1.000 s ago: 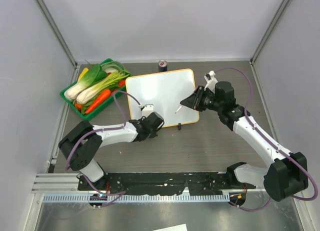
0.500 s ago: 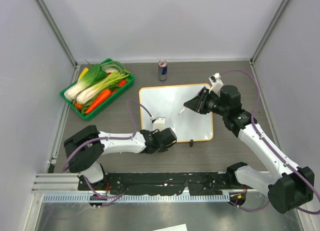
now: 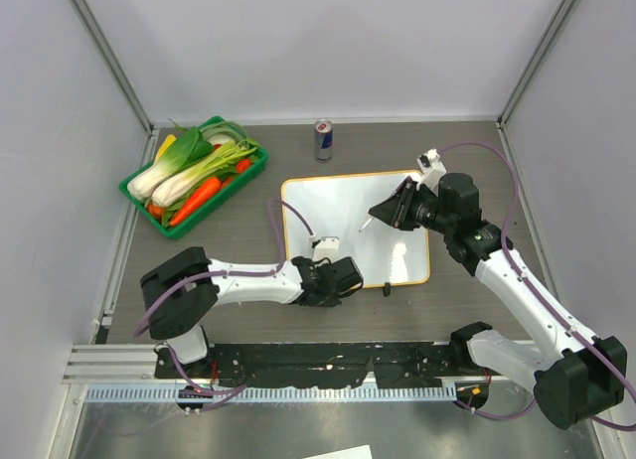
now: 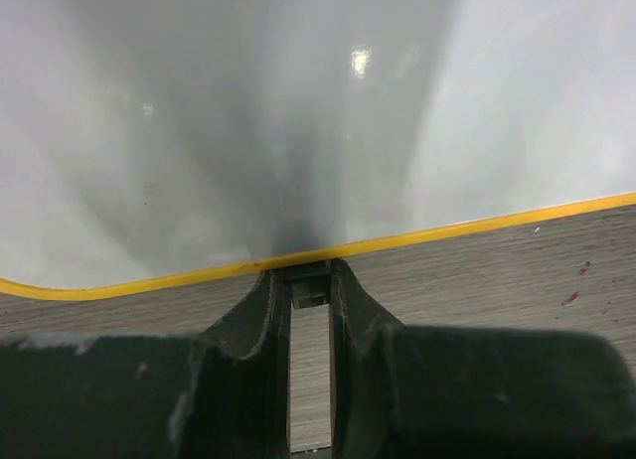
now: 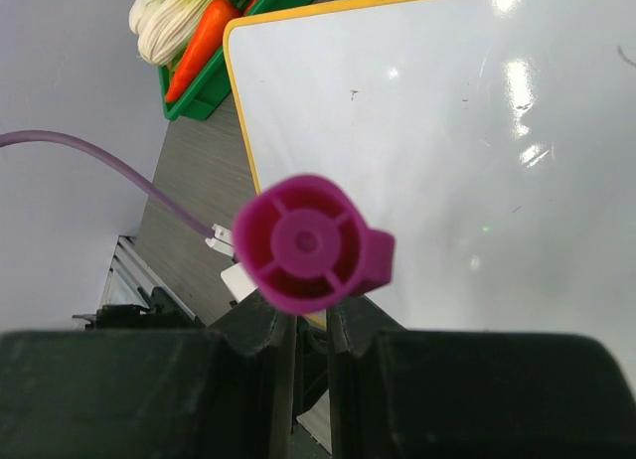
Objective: Write a sentence on the whiteboard
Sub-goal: Move the whiteboard stand to the center of the board, then pick up the whiteboard from the center of the board.
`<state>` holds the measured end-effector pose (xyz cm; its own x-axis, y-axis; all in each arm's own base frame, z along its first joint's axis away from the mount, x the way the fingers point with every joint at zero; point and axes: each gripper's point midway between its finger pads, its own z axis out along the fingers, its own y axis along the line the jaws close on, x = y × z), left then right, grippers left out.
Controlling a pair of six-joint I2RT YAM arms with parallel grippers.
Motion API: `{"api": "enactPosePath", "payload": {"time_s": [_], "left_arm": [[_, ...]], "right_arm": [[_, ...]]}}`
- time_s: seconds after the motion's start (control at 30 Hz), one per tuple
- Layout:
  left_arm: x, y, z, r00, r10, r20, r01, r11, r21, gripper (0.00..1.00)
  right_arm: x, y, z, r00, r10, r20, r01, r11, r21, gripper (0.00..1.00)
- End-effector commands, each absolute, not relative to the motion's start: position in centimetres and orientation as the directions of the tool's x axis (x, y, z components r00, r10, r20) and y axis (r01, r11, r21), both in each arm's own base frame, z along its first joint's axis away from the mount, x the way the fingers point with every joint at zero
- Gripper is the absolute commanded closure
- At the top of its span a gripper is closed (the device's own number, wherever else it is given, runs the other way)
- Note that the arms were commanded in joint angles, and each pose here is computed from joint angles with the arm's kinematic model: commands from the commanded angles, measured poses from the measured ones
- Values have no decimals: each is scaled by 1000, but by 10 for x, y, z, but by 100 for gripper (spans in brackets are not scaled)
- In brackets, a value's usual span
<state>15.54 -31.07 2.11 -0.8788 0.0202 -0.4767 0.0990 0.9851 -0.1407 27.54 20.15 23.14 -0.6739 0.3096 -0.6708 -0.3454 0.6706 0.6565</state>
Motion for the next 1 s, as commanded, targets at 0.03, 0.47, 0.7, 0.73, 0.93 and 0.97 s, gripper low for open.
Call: {"api": "enactPosePath", "payload": {"time_s": [0.03,0.47,0.7,0.73,0.93,0.97], "left_arm": [[133,-338,15,-912,118,-392,201,963,-179,86],[119,-316,52,-900,144,-412,253,941,-225,25],[139,-318,111,-790,284,-543,427,890,-156,19],[144,-321,120,-772,299,-560,449,881,-148,18],[189,-339,171,-717,272,-642,499,843,-200,15],[198,-341,178,-713,254,-653,501,836,-222,15]], "right_arm": [[281,197,243,-628,314,-713,-370,686,627,99],[288,196,258,-598,313,-738,-384,696,607,99],[296,196,261,-588,309,-748,-382,709,593,99],[297,195,260,-588,309,-748,-375,715,590,99],[305,192,255,-582,306,-753,-357,736,575,98],[306,192,253,-585,302,-753,-354,739,572,99]]}}
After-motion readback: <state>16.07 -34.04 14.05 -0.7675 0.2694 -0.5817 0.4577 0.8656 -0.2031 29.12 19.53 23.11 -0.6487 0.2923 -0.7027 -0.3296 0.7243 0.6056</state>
